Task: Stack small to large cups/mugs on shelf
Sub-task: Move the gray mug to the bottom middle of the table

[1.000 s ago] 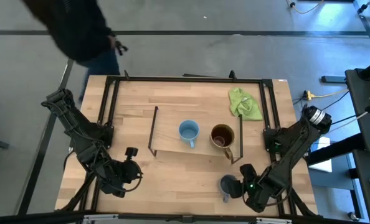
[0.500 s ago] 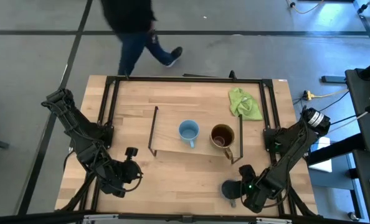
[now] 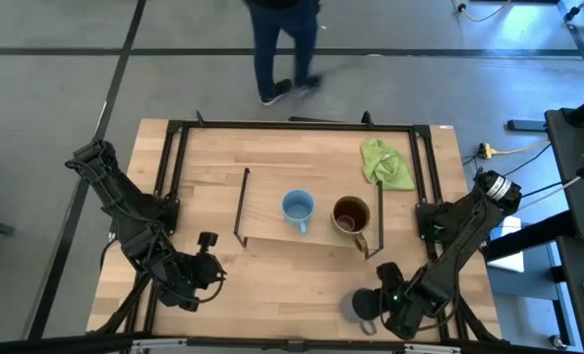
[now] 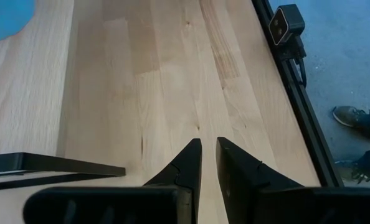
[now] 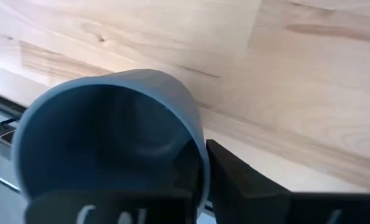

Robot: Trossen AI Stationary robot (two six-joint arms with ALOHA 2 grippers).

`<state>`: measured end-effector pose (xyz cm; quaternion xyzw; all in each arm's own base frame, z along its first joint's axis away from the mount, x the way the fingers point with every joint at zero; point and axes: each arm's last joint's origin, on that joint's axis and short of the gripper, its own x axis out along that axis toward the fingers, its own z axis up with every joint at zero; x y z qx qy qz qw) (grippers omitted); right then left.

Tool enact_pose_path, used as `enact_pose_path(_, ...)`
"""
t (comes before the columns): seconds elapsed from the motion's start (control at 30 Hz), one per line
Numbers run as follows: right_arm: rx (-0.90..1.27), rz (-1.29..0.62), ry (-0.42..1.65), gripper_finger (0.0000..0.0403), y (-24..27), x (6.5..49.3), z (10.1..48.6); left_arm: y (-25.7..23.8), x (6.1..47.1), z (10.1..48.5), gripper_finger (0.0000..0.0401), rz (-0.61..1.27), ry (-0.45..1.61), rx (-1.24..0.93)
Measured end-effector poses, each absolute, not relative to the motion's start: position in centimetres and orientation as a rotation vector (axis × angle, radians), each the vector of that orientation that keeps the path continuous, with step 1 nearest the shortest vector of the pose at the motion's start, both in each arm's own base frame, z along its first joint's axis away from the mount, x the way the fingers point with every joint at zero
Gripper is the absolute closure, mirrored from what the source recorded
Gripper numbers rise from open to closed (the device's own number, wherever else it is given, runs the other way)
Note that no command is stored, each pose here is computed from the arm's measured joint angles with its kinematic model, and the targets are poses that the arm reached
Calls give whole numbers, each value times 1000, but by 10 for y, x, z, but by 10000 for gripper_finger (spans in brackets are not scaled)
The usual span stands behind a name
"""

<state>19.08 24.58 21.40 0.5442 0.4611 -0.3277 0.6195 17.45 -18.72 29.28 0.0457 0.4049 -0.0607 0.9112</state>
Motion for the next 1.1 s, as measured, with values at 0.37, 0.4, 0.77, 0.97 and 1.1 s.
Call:
enact_pose_path(0.37, 1290, -716, 961, 385, 255, 213, 227, -186, 175, 293, 358, -96, 812, 113)
enact_pose_path(0.4, 1284, -715, 959, 381, 257, 218, 227, -186, 175, 293, 358, -98, 809, 123)
enact_pose_path(0.77, 1226, -696, 903, 386, 272, 281, 227, -186, 175, 293, 358, -104, 809, 134)
enact_pose_path(0.97, 1204, -674, 835, 373, 270, 315, 235, -187, 174, 293, 358, -118, 819, 128)
enact_pose_path(1.1, 1191, -674, 830, 383, 268, 328, 233, -189, 172, 293, 358, -131, 818, 131)
